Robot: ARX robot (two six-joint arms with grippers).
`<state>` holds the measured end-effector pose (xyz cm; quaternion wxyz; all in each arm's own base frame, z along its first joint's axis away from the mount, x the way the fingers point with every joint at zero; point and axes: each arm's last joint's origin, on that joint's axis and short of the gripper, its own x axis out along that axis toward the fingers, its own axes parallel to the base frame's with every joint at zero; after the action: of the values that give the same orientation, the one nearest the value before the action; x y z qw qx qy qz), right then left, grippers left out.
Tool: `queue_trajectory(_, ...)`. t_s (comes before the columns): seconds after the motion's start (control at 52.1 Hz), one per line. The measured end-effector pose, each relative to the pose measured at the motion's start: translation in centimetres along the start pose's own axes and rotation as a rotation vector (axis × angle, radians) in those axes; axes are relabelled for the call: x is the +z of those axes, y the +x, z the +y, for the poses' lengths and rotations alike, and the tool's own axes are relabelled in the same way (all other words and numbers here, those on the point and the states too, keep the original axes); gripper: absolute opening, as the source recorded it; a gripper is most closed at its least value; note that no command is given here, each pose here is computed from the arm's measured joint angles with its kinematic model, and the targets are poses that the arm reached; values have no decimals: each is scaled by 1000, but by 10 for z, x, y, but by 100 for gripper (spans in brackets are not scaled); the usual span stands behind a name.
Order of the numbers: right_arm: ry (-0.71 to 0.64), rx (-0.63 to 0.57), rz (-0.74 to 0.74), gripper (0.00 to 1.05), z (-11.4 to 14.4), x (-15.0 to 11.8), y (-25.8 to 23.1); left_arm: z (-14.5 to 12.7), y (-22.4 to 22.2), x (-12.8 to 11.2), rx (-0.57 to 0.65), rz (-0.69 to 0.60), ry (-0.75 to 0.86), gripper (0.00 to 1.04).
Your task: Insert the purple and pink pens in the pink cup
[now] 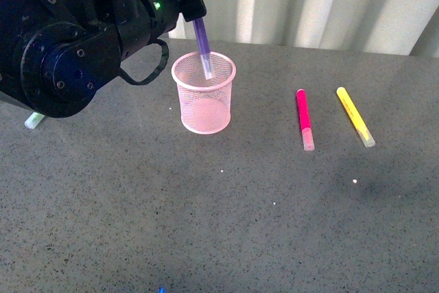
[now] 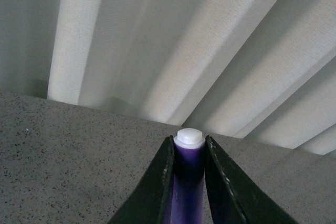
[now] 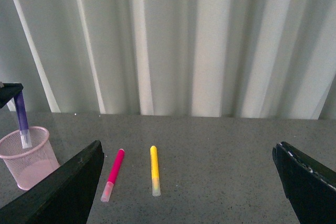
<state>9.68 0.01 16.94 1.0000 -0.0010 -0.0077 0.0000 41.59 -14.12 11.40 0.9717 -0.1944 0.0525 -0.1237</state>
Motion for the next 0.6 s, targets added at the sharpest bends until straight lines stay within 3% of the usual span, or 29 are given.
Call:
queue_trajectory(0.365, 0, 0, 0, 98, 0, 0, 0, 0, -6, 3, -7, 24, 8, 100)
queue_trajectory(0.48, 0, 0, 0, 98, 0, 0, 0, -2, -12, 20, -12, 19, 7, 98)
queue_trajectory(0.595, 0, 0, 0, 98, 0, 0, 0, -3, -27, 56, -16, 5, 5, 98)
